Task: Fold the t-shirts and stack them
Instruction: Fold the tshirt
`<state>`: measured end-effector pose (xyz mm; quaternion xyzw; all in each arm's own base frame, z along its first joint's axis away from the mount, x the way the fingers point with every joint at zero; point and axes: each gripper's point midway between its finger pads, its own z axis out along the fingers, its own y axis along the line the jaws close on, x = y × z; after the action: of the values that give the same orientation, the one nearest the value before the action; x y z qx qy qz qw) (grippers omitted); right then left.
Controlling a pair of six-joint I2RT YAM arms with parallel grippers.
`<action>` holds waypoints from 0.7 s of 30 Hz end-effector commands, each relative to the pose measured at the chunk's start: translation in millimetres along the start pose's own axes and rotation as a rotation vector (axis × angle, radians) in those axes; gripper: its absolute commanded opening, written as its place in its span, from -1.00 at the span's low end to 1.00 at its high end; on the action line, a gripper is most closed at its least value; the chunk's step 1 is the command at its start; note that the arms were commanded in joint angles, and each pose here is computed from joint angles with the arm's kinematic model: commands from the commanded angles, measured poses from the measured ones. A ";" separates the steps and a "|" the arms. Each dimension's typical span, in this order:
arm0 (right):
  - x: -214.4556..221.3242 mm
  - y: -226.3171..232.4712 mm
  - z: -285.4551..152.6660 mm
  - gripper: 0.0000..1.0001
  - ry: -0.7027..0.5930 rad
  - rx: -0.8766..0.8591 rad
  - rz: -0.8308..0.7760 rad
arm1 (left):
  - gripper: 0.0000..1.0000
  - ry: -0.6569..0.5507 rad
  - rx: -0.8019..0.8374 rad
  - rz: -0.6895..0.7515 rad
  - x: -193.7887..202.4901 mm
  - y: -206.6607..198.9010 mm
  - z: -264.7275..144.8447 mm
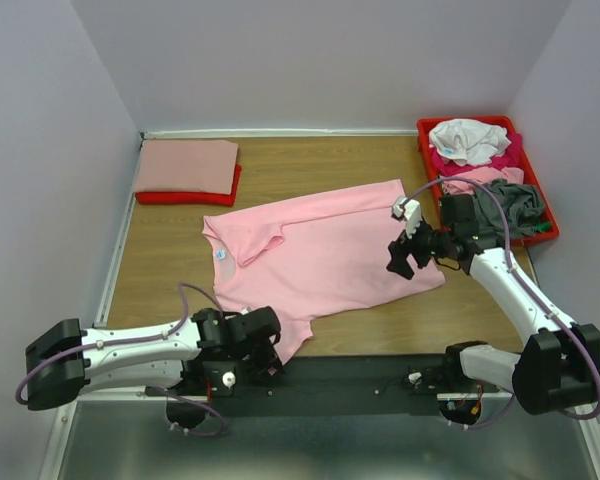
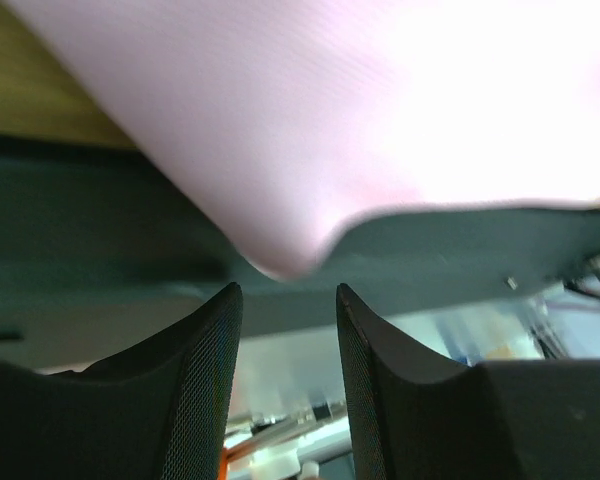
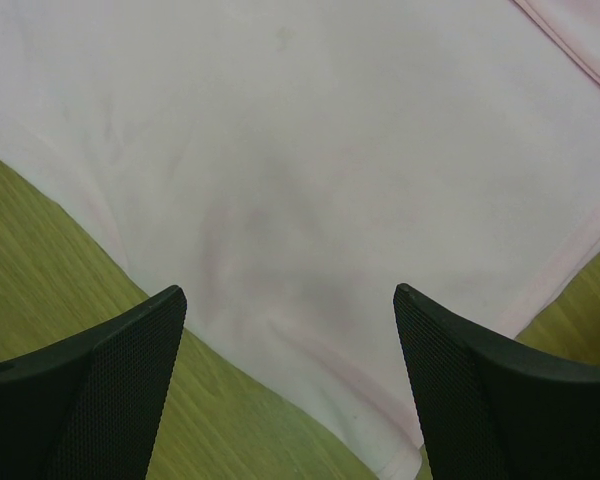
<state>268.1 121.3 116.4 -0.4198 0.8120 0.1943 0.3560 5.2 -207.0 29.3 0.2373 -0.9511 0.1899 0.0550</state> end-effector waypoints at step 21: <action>-0.5 0.9 -4.3 0.82 -0.024 0.009 0.025 | -0.05 -0.293 -0.067 -0.110 -54.0 8.9 16.4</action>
<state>267.3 119.6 115.6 -0.4111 0.8165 0.1960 0.3548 13.9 -202.6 14.5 0.2798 -0.9477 0.1497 0.0348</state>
